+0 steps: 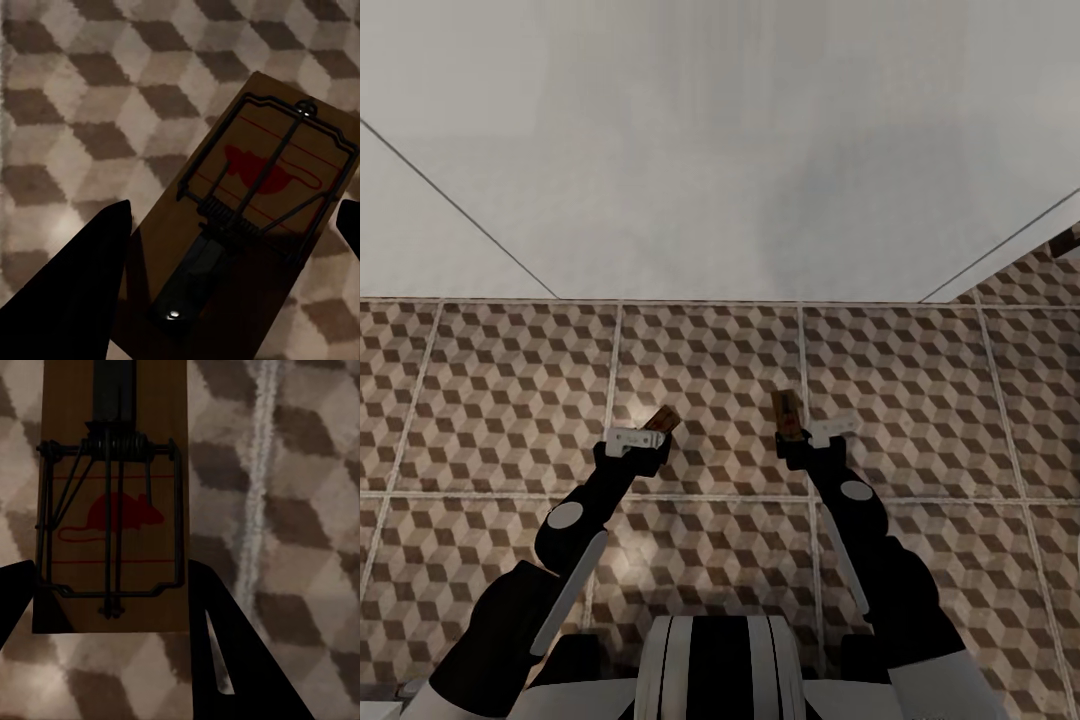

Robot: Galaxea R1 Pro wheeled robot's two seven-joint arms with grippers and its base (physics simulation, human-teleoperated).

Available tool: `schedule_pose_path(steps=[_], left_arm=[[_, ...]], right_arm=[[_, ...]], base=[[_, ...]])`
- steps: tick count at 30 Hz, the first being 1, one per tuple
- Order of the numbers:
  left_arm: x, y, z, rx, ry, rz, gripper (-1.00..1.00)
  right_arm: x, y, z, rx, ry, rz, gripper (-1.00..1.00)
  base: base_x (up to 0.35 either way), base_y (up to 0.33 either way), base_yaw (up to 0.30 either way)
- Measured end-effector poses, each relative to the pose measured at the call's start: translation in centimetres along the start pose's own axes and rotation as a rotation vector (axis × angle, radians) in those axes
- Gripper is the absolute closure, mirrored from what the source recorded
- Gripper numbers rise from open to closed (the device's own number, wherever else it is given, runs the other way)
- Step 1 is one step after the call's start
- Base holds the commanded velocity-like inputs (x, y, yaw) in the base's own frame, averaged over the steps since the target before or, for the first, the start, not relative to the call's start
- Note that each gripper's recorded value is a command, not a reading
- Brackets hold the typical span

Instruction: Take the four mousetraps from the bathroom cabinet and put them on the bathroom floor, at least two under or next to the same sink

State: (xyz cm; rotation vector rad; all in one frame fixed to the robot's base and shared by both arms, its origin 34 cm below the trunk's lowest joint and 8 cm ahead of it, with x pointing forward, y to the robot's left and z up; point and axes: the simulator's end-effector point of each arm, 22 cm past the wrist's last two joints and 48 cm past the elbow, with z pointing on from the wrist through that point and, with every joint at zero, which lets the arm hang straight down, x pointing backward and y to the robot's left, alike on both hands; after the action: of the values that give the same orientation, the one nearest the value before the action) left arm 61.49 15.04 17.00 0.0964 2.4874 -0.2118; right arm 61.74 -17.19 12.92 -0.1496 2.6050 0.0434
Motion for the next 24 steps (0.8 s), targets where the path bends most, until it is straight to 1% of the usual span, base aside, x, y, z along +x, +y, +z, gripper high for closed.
schedule_pose_path(steps=[6, 12, 19, 21, 24], left_arm=[[-0.3, 1.6, 0.1, -0.034, -0.004, -0.019, 1.0], [-0.4, 1.7, 0.1, -0.038, -0.006, -0.03, 1.0], [-0.5, 1.4, 0.3, -0.039, -0.005, -0.048, 1.0], [-0.2, 1.5, 0.3, -0.043, 0.005, -0.05, 1.0], [0.8, 1.9, 0.3, -0.05, 0.052, -0.048, 1.0]], right_arm=[[0.1, 0.0, 0.4, -0.001, 0.004, -0.003, 1.0], [-0.9, -0.1, 1.5, 0.0, -0.019, -0.009, 1.0], [-2.0, -0.3, 4.0, 0.002, -0.014, -0.025, 1.0], [-2.6, -0.3, 4.6, 0.002, -0.024, -0.028, 1.0], [-3.4, -0.3, 5.3, 0.0, -0.031, -0.031, 1.0]], base=[[0.0, 0.0, 0.0], [0.0, 0.0, 0.0], [0.0, 0.0, 0.0], [0.0, 0.0, 0.0], [0.0, 0.0, 0.0]])
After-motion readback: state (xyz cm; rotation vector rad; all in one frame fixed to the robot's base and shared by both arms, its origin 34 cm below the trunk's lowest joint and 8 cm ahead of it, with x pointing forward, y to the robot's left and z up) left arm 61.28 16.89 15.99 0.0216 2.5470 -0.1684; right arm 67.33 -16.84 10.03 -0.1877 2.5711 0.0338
